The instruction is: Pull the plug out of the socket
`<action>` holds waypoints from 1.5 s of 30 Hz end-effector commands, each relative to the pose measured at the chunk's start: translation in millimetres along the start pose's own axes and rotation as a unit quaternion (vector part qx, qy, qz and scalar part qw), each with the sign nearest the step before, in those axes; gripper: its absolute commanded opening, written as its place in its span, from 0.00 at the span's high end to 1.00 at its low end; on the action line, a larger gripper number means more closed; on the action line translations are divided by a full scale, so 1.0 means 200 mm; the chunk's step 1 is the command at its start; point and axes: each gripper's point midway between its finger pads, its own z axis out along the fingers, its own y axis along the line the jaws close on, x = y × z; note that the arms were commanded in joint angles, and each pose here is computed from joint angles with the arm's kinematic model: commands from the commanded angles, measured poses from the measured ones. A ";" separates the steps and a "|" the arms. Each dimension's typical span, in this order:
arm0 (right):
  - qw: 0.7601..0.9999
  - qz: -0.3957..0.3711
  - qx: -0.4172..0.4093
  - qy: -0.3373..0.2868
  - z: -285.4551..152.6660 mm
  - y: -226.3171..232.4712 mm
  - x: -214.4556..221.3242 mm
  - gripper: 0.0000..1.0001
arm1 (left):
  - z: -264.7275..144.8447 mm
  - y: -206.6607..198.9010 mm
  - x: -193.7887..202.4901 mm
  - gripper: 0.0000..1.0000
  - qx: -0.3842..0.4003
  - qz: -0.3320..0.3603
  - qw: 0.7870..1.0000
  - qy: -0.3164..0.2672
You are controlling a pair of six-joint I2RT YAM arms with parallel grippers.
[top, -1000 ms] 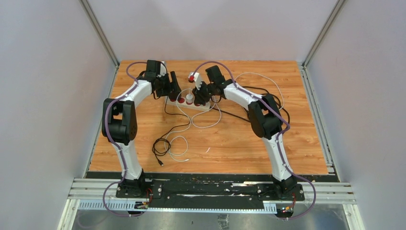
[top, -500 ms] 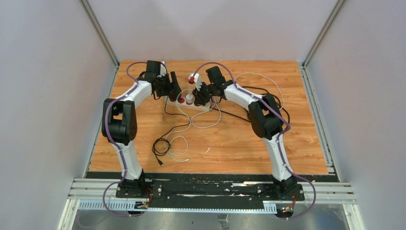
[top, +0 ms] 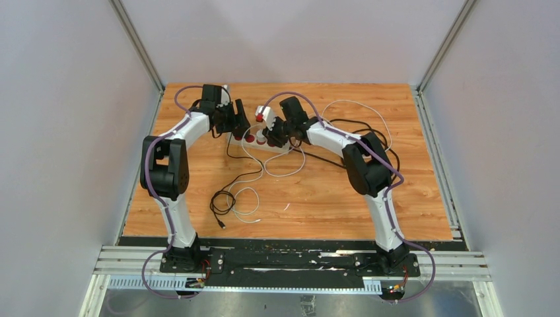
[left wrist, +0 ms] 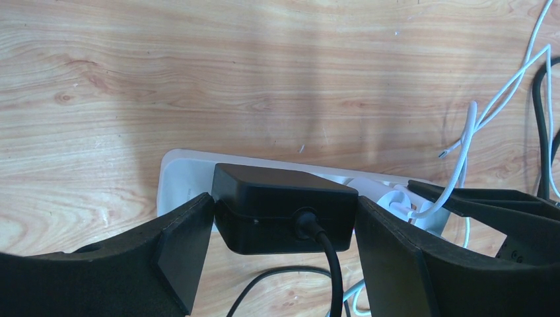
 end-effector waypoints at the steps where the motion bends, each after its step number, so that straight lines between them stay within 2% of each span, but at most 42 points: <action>1: 0.998 0.052 -0.009 0.021 0.01 0.04 0.02 1.00 | 0.07 0.18 0.28 0.22 -0.056 -0.011 0.995 0.080; 7: 0.983 0.175 -0.064 -0.007 -0.02 0.07 -0.03 1.00 | 0.07 0.20 0.29 0.22 -0.064 -0.012 0.994 0.083; 15: 0.971 0.222 -0.083 -0.011 -0.02 0.09 -0.04 1.00 | 0.08 0.22 0.34 0.22 -0.069 -0.017 0.993 0.092; 19: 0.967 0.250 -0.045 0.010 -0.01 0.05 0.00 1.00 | 0.07 0.23 0.36 0.22 -0.073 -0.019 0.993 0.093; 22: 0.974 0.223 0.026 0.035 -0.02 -0.01 0.07 1.00 | 0.06 0.23 0.39 0.22 -0.074 -0.022 0.993 0.095; 26: 0.981 0.183 0.054 0.036 -0.04 -0.03 0.10 1.00 | 0.05 0.23 0.42 0.22 -0.071 -0.025 0.992 0.098; 31: 0.992 0.062 0.105 0.030 -0.05 -0.02 0.09 1.00 | 0.03 0.26 0.46 0.22 -0.082 -0.025 0.991 0.102; 34: 0.988 -0.008 0.150 0.037 -0.07 -0.02 0.08 1.00 | 0.03 0.27 0.49 0.22 -0.086 -0.026 0.990 0.107; 36: 0.984 -0.029 0.170 0.035 -0.08 -0.02 0.07 1.00 | 0.03 0.29 0.51 0.23 -0.090 -0.024 0.990 0.109; 40: 0.980 -0.014 0.196 0.029 -0.09 -0.05 0.07 1.00 | 0.02 0.31 0.54 0.23 -0.098 -0.024 0.989 0.113; 45: 0.984 0.087 0.154 0.031 -0.07 0.03 0.05 1.00 | 0.02 0.32 0.56 0.23 -0.103 -0.024 0.988 0.116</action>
